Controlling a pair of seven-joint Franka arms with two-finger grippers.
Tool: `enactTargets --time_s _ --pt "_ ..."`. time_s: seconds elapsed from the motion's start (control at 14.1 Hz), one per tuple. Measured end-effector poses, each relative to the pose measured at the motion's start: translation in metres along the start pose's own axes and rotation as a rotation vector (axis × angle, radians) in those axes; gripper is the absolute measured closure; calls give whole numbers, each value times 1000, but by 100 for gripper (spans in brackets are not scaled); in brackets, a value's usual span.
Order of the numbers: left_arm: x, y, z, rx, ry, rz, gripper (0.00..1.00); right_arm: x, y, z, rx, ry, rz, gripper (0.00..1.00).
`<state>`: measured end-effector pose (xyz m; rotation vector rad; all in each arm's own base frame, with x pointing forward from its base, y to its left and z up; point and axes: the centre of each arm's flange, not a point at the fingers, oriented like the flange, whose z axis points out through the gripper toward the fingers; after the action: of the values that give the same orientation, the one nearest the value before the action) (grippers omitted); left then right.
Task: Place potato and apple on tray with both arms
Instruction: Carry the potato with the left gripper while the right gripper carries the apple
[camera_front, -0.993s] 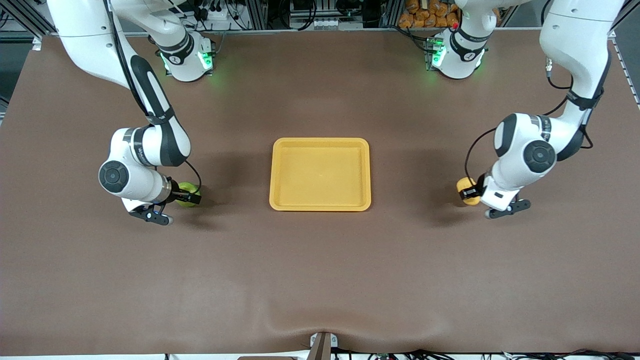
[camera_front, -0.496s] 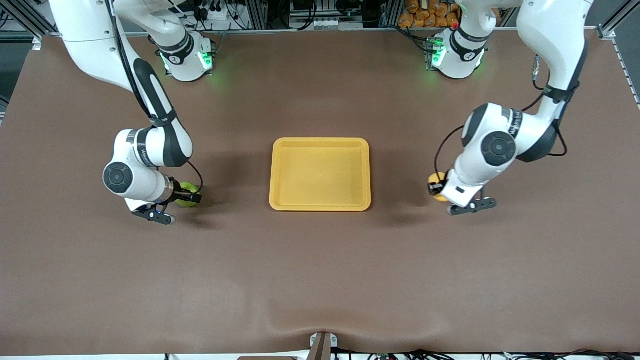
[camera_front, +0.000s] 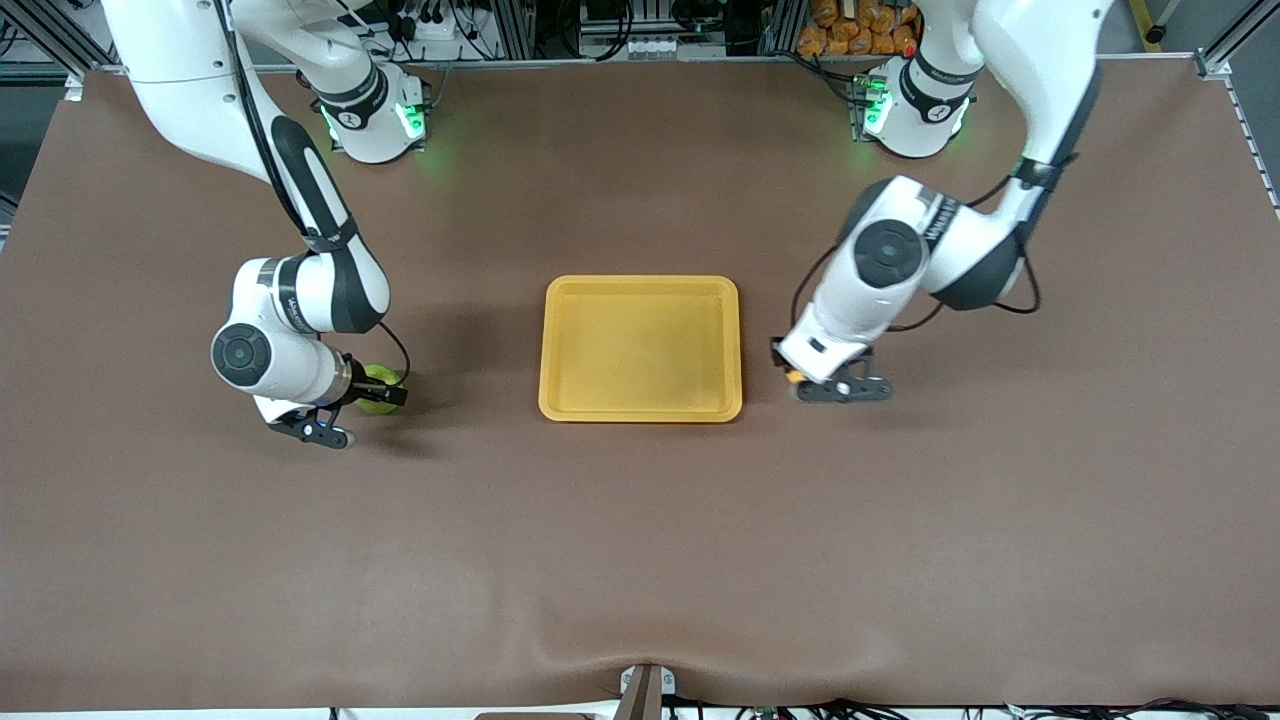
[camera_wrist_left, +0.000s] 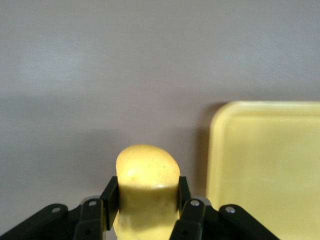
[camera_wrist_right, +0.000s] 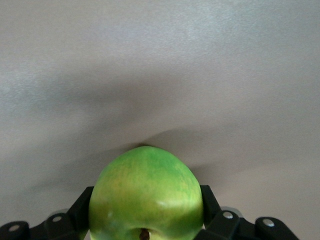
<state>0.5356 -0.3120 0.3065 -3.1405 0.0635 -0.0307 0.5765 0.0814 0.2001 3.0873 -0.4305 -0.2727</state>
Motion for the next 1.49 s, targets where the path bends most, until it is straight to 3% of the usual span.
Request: enactTargets --time_s 0.57,1.06,1.49 --pt "1 68 22 20 35 134 50 -14 -32 -49 6 -35 -57 12" --pt "2 110 47 1 26 74 50 -38 -69 -68 -4 -51 -32 12" --pt "0 115 80 41 14 23 50 -73 -120 -65 -27 -49 -36 12"
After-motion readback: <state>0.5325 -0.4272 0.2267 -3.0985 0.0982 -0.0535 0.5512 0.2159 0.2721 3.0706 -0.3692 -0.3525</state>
